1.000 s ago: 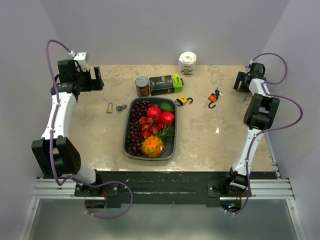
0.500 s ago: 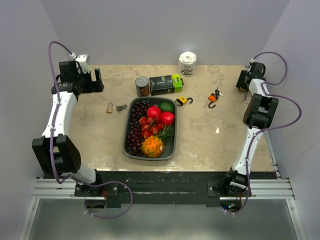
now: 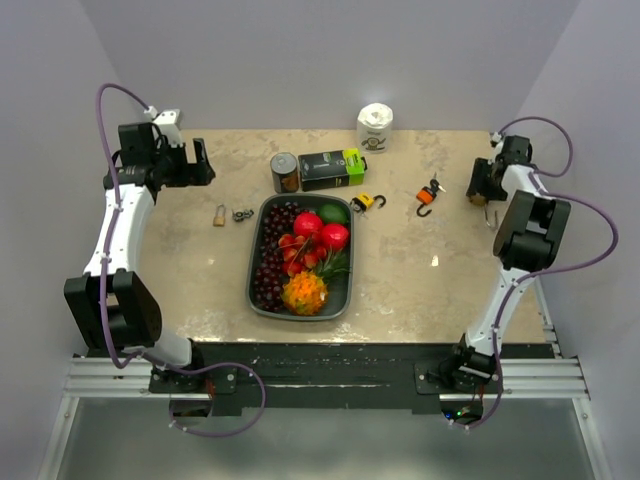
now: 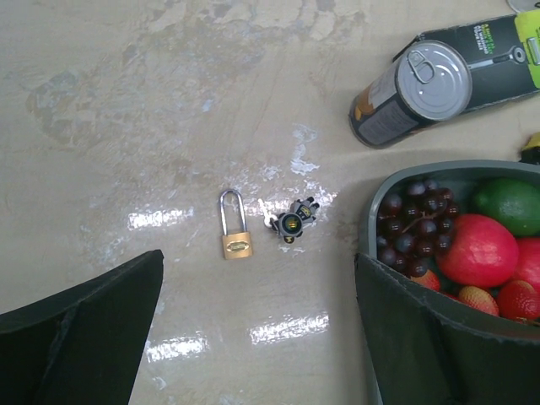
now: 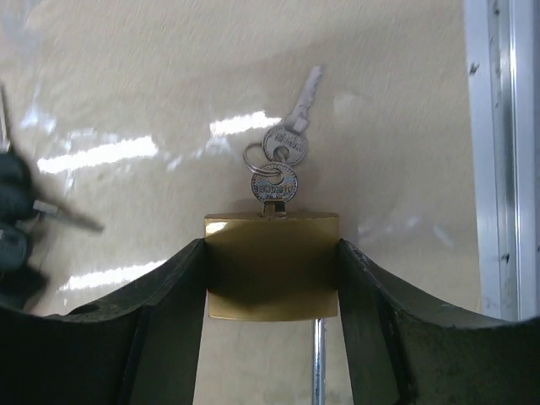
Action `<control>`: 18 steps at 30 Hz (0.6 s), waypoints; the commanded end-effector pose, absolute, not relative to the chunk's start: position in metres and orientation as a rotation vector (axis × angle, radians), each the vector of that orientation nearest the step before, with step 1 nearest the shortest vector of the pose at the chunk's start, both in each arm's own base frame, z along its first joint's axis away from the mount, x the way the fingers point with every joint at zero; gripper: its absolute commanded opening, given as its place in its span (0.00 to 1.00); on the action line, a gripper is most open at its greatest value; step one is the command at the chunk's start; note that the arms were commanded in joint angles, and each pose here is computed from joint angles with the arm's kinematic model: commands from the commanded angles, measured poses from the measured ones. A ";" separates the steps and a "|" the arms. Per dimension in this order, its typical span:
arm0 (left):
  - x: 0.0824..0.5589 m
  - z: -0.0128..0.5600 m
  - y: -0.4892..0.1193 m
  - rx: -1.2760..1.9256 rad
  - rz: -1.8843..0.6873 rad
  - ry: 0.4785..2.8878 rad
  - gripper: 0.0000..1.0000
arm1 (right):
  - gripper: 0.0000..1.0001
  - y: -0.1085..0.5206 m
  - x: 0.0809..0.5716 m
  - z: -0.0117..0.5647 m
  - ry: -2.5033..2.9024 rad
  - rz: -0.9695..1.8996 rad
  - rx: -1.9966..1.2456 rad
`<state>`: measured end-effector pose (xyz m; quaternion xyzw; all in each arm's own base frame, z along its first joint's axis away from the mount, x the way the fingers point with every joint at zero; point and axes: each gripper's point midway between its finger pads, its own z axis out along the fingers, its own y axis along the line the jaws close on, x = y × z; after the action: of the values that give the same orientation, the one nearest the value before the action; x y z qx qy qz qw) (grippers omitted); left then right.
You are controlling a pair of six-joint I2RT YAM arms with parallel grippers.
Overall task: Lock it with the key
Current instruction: Pick up the lock from the center of the board.
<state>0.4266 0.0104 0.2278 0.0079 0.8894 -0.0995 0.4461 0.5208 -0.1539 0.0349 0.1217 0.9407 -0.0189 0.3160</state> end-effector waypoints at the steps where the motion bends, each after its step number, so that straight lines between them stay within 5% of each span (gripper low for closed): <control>1: 0.428 0.257 -0.006 0.110 -0.313 2.090 0.99 | 0.00 -0.142 0.507 0.109 2.364 -0.034 0.205; 18: 0.393 0.263 -0.113 0.749 -0.532 1.651 0.99 | 0.00 -0.062 0.413 0.142 2.428 0.330 0.033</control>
<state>0.4040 -0.0709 0.2305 0.1942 0.8114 -0.1936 0.5162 0.4221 -0.0874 0.0998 0.0333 0.9491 0.0725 0.3047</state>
